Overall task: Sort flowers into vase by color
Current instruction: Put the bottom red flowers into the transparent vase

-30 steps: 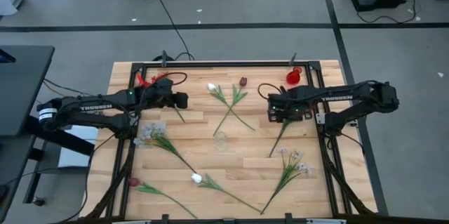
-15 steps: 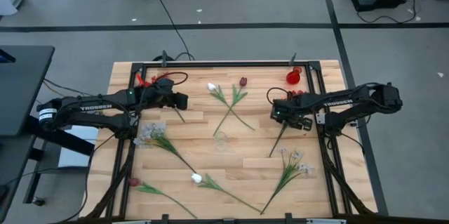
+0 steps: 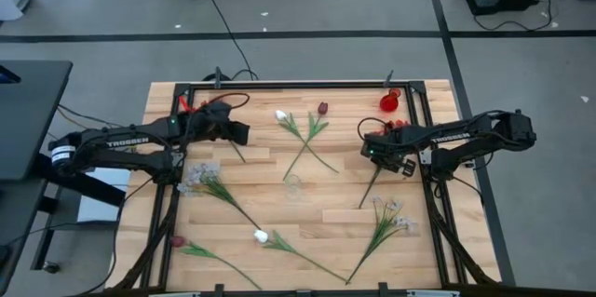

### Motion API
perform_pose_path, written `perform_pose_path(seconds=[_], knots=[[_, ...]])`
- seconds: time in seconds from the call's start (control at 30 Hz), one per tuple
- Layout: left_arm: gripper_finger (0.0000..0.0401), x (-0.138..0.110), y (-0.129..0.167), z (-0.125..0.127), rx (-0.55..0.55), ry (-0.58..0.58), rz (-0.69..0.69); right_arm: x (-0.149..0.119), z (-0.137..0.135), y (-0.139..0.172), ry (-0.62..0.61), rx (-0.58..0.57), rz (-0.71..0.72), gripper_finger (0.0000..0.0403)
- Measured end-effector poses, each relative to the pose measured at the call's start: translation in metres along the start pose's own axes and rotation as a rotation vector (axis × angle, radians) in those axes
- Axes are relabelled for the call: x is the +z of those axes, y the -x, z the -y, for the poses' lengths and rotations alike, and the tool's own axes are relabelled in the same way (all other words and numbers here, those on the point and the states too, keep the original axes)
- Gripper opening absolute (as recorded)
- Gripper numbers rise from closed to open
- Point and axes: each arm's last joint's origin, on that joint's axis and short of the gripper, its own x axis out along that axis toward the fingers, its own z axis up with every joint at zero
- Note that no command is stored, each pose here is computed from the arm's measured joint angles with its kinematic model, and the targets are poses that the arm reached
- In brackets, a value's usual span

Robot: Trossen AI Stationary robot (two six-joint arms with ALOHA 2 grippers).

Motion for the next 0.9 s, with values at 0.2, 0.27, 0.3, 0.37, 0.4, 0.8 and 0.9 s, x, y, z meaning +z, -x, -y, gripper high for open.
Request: perform_pose_path(seconds=[0.2, 0.27, 0.3, 0.37, 0.4, 0.8, 0.9], knots=[[0.0160, 0.017, 0.000, 0.002, -0.122, -0.018, 0.085, -0.008, -0.001, 0.003, 0.060, 0.019, 0.011, 0.0025], [0.0160, 0.022, 0.000, 0.003, -0.164, -0.004, 0.111, -0.014, -0.003, 0.008, 0.082, 0.046, 0.008, 0.0017], [0.0160, 0.024, 0.000, 0.003, -0.178, 0.004, 0.124, -0.017, -0.006, 0.014, 0.093, 0.075, 0.003, 0.0018], [0.0160, 0.027, 0.000, 0.003, -0.190, 0.010, 0.139, -0.023, -0.011, 0.025, 0.113, 0.124, 0.003, 0.0025], [0.0160, 0.027, 0.000, 0.003, -0.190, 0.010, 0.141, -0.025, -0.012, 0.029, 0.123, 0.135, 0.019, 0.0028], [0.0160, 0.026, 0.001, 0.005, -0.214, -0.009, 0.126, -0.047, -0.035, 0.096, 0.400, 0.441, 0.302, 0.0020], [0.0160, 0.028, 0.001, 0.007, -0.241, -0.053, 0.143, -0.052, -0.047, 0.111, 0.556, 0.559, 0.401, 0.0025]])
